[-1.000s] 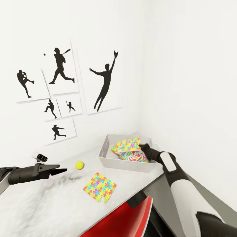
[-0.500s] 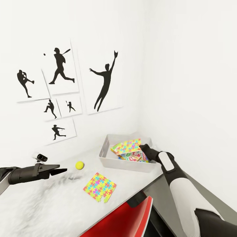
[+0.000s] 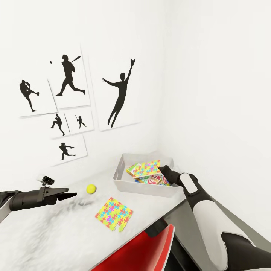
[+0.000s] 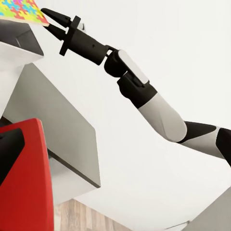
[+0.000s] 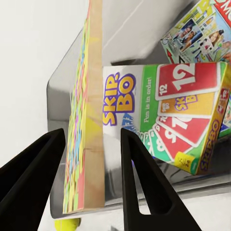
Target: Put all the toys in the child's room - the three board games (two on the bed and one on the table), the two jigsaw puzzles on the table, and the tennis ball on the table - inside the toy box on the table in the child's room.
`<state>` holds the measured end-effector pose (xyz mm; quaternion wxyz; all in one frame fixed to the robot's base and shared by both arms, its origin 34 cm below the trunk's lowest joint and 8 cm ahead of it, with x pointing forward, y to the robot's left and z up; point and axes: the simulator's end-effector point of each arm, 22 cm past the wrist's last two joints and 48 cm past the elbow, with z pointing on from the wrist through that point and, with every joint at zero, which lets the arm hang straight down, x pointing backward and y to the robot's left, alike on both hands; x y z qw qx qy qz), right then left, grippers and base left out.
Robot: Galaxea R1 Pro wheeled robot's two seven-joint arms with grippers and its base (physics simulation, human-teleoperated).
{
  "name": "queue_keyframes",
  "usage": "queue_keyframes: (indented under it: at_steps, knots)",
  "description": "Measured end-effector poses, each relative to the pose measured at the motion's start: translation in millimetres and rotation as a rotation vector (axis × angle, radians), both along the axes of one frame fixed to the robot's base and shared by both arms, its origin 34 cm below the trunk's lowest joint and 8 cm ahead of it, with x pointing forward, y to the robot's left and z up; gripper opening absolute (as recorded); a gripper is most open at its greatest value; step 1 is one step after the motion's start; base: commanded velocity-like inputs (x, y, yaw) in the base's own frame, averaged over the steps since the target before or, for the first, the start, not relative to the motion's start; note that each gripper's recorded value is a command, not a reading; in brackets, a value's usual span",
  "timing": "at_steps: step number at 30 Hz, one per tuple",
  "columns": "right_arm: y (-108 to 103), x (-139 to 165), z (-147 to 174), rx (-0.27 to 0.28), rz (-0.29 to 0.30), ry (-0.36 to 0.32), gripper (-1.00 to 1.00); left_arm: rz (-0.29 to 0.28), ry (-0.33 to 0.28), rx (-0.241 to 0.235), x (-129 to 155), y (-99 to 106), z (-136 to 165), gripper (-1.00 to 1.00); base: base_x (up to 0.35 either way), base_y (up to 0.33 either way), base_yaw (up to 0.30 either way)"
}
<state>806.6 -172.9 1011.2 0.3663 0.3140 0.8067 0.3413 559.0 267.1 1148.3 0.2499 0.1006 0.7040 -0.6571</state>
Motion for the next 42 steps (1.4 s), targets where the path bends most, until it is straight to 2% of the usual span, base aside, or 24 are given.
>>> queue_keyframes:
  at_steps: [7,15,28,42]
  knots:
    - [-4,4,5,-0.003,-0.002,-0.004,-1.0,0.0,0.0,0.0,0,0,0,1.0,0.0,0.0,0.0]
    - [0,4,-4,0.002,0.009,0.031,-1.0,-0.001,0.0,-0.001,0,0,0,1.0,0.0,0.0,0.0]
    - [3,11,9,-0.008,0.022,0.014,-1.0,-0.001,0.0,-0.001,0,0,0,1.0,0.0,0.0,0.0]
    - [-3,12,9,-0.019,0.016,0.012,-1.0,0.0,0.0,0.0,0,0,0,1.0,0.0,0.0,0.0]
